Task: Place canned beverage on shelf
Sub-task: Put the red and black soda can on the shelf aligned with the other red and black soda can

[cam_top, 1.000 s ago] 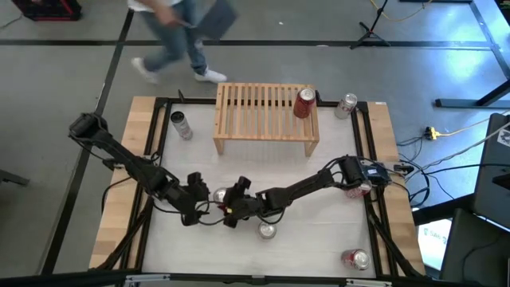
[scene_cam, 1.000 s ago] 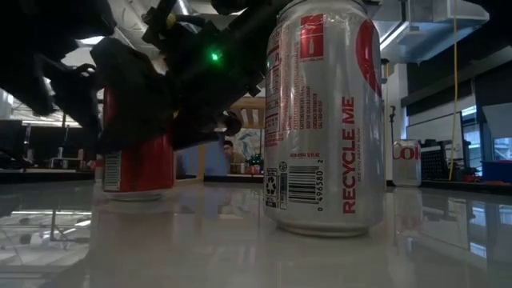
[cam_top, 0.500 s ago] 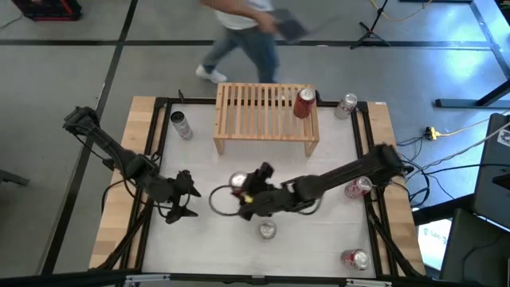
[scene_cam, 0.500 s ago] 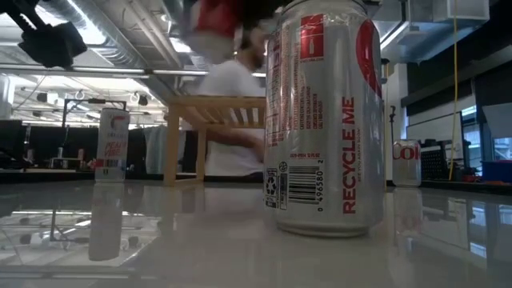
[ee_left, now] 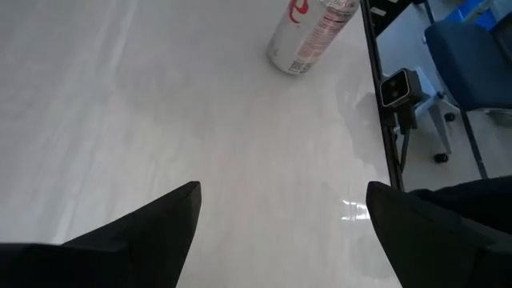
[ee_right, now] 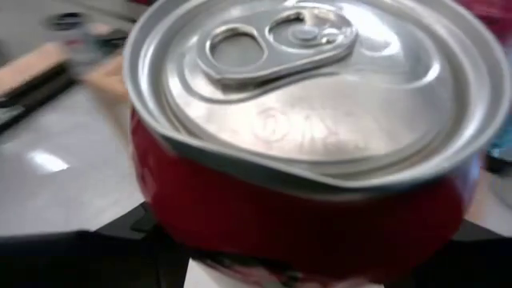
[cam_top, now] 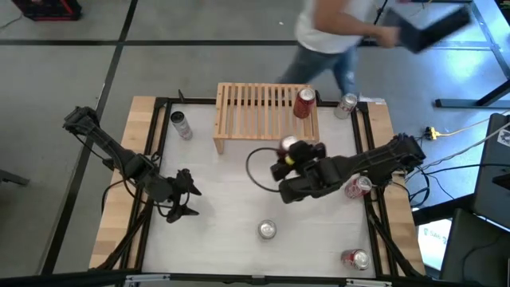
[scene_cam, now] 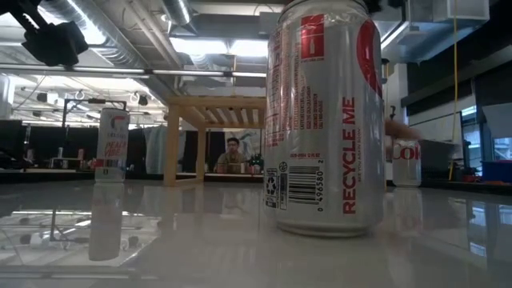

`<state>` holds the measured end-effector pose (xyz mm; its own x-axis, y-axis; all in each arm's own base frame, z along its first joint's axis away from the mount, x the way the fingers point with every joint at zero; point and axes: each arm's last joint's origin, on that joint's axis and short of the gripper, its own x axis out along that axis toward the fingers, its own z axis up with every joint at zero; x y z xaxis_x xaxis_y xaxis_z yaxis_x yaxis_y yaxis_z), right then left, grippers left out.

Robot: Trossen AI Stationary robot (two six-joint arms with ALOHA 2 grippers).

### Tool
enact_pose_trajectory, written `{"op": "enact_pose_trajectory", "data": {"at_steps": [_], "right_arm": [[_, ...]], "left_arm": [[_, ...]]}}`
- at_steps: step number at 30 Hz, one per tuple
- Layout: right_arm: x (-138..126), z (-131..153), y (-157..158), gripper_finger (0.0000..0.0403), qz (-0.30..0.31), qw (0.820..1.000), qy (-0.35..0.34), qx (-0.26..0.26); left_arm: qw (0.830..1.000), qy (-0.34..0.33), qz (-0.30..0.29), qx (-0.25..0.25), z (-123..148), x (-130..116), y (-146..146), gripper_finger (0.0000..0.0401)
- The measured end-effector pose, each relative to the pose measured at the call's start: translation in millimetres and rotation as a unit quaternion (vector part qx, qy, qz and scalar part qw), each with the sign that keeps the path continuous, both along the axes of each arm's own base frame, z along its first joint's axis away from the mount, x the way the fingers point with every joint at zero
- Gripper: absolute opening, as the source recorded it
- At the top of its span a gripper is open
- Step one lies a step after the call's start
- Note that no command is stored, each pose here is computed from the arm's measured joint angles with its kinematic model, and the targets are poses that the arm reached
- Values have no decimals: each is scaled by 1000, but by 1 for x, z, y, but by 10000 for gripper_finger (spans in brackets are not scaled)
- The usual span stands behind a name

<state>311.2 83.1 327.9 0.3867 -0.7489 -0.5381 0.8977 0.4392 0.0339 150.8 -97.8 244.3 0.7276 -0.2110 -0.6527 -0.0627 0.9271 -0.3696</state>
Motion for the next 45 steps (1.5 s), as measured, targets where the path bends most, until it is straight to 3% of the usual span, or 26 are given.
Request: {"op": "enact_pose_trajectory", "data": {"at_steps": [7, 20, 25, 29, 36, 41, 45], "right_arm": [[-11, -4, -24, 274, -97, 995, 16, 3], [-11, 1, -72, 274, -156, 985, 42, -55], [-15, 3, -72, 274, -148, 985, 56, -62], [-39, 6, -74, 274, -144, 986, 59, -52], [-84, -7, -73, 274, -131, 990, -45, -5], [-74, -29, -75, 274, -100, 991, -87, 0], [-62, -37, -83, 274, -99, 992, -79, -5]], "left_arm": [[1000, -7, 1, -6, 1, 1, -1, 348], [1000, -11, 6, -3, 2, 1, -1, 348], [1000, -11, 6, -3, 2, 1, -1, 348], [1000, -11, 5, -4, 2, 1, -1, 348], [1000, -11, 5, -3, 1, 1, -1, 348], [1000, -12, 5, -2, 1, 1, -1, 348], [1000, -13, 8, 0, 1, 1, 0, 348]]}}
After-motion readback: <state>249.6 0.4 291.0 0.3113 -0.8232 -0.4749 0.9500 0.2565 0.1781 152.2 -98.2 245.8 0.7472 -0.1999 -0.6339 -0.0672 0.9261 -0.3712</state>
